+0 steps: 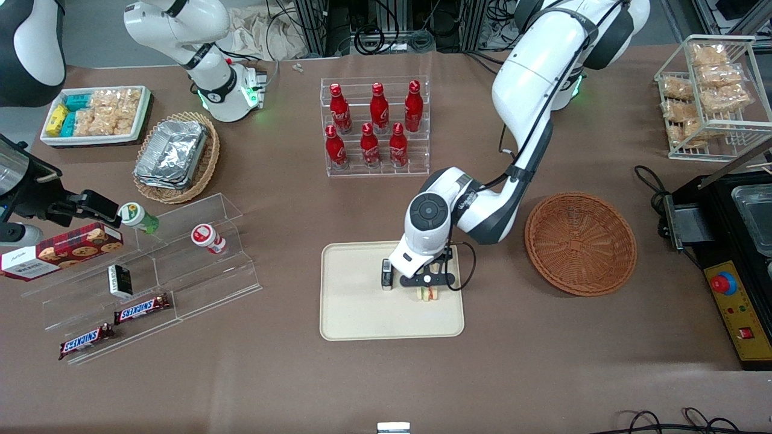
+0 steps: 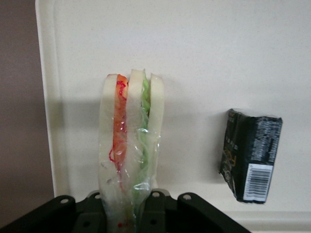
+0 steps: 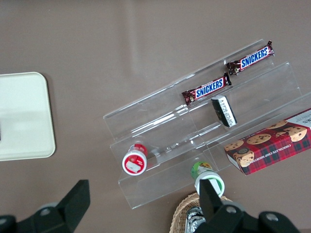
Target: Place sandwich from basket to tray
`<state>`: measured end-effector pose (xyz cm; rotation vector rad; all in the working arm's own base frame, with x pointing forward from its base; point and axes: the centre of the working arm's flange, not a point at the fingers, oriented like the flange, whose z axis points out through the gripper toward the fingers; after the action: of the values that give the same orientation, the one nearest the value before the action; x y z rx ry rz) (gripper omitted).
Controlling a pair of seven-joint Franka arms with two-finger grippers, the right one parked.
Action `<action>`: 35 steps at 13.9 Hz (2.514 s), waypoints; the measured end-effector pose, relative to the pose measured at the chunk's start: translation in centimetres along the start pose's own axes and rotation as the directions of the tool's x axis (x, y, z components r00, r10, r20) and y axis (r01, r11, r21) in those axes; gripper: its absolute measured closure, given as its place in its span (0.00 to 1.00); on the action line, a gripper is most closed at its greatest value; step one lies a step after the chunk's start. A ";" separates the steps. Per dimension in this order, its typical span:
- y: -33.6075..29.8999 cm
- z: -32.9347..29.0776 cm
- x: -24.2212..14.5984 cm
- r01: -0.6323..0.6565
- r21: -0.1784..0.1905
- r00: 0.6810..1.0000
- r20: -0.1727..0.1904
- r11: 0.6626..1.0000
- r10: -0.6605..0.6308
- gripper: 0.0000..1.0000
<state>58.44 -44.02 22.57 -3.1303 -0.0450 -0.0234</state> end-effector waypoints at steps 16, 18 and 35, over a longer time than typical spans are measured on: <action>-1.9 0.5 1.5 0.002 0.004 1.000 -0.003 1.000 -0.002 0.15; -1.8 0.3 1.6 0.003 0.000 1.000 -0.008 1.000 -0.003 0.00; -15.9 -23.9 5.6 0.077 -0.001 0.994 -0.073 0.997 -0.077 0.00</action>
<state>63.22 -28.20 46.69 -3.1210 -0.1655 -0.1379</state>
